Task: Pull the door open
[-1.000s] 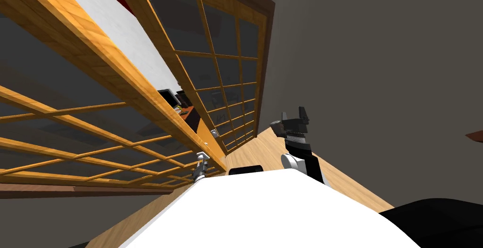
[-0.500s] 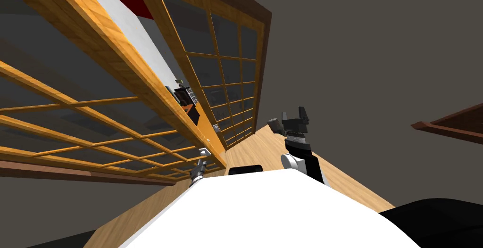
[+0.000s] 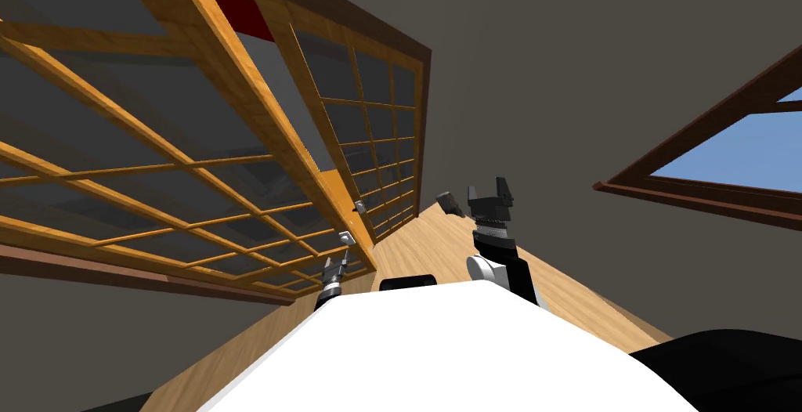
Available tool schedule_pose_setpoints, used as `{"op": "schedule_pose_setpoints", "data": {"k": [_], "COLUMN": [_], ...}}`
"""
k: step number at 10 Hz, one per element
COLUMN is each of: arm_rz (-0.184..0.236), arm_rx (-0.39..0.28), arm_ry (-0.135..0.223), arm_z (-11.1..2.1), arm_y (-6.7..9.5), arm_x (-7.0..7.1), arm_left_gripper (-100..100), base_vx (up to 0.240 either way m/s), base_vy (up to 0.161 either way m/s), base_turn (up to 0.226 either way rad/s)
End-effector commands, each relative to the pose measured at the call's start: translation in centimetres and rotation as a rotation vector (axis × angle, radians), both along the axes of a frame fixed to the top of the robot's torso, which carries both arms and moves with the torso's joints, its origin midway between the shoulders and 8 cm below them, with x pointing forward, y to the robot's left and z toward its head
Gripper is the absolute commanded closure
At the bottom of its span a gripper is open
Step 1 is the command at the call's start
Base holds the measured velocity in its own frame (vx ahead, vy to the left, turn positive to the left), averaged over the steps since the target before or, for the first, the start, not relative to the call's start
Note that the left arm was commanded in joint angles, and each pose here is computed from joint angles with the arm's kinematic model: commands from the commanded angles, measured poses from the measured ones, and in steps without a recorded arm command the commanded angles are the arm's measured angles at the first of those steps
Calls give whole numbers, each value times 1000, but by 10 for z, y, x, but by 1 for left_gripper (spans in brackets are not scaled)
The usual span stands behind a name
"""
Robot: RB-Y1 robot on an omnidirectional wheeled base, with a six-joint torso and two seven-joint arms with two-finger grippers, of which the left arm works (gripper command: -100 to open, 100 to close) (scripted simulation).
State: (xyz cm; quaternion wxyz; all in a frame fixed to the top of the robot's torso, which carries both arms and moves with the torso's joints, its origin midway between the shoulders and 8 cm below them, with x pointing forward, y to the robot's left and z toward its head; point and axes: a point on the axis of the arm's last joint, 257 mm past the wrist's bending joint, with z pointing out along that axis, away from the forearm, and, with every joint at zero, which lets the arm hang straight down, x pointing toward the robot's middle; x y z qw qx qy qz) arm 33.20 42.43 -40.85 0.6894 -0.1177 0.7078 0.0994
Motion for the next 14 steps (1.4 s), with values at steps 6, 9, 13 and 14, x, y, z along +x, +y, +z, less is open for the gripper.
{"op": "schedule_pose_setpoints", "data": {"k": [6,9,13,14], "arm_rz": [-25,-25,-25,-25], "arm_rx": [13,13,13,13], "arm_ry": [-19,-20,-20,-20], "arm_z": [8,9,9,9], "arm_y": [-2,-1,-1,-1], "arm_x": [19,19,19,19], "arm_left_gripper": [-100,100,100,100], "base_vx": [46,99,-24,-6], "base_vy": [28,27,-7,-2], "base_turn": [-42,-8,-2,2]}}
